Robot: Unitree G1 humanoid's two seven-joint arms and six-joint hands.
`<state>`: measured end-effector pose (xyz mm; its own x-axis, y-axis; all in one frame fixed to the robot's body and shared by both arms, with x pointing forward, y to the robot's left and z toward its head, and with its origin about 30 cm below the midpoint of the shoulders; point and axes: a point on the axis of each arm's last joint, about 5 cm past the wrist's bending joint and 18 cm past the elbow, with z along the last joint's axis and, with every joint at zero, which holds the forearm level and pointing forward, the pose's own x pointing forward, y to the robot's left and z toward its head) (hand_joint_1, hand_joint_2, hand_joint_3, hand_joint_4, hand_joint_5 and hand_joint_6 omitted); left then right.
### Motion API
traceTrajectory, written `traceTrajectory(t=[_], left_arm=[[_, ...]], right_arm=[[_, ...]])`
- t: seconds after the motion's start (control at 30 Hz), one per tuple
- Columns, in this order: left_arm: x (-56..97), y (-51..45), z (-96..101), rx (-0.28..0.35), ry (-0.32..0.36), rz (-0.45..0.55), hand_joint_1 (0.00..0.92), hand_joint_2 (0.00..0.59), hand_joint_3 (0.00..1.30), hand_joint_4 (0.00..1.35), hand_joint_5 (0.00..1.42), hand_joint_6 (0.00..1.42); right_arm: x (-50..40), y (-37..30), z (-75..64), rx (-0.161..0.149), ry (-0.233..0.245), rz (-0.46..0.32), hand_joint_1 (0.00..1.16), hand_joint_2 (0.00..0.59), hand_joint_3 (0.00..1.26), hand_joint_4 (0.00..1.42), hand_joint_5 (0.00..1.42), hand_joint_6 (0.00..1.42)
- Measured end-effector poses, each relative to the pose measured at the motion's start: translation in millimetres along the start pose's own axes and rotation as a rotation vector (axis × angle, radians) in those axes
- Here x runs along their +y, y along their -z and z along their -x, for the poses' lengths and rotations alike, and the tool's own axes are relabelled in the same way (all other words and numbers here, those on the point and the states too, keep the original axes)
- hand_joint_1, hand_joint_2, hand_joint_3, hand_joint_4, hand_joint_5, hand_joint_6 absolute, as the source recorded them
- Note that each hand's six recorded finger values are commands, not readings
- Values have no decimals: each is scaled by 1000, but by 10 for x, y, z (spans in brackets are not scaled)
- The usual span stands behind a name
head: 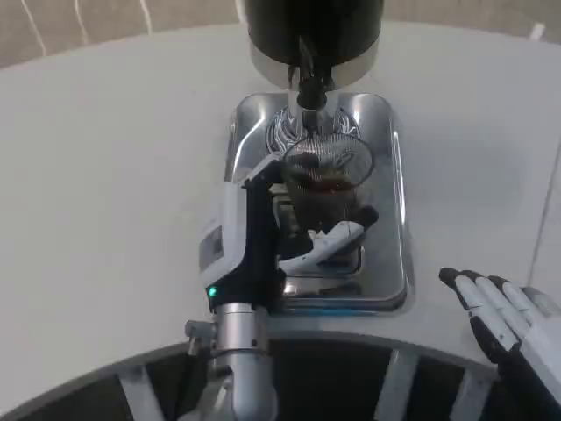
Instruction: Grasp the cup under the faucet to collect the drink, then remove the cup.
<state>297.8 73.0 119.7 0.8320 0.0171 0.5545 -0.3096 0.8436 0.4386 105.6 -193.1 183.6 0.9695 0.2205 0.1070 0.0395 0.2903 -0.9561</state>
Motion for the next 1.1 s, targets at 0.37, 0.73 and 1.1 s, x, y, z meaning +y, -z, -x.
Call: traceTrajectory(t=[0.37,0.73,1.1], left_arm=[[167,56,169,-31,65,-23,758,60,1058,1205,1407,1424],[364,65,344,-21,50,-40,767,62,1055,1204,1392,1424],[642,19,525,-51,55,-66,767,69,1064,1204,1392,1424]], right_arm=[[-2,41,-58,-25,-5,-15,804,307,0,0,0,2],[-40,131,-185,-22,35,26,809,309,0,0,0,0],[16,102,-211,-24,60,77,805,318,0,0,0,0]])
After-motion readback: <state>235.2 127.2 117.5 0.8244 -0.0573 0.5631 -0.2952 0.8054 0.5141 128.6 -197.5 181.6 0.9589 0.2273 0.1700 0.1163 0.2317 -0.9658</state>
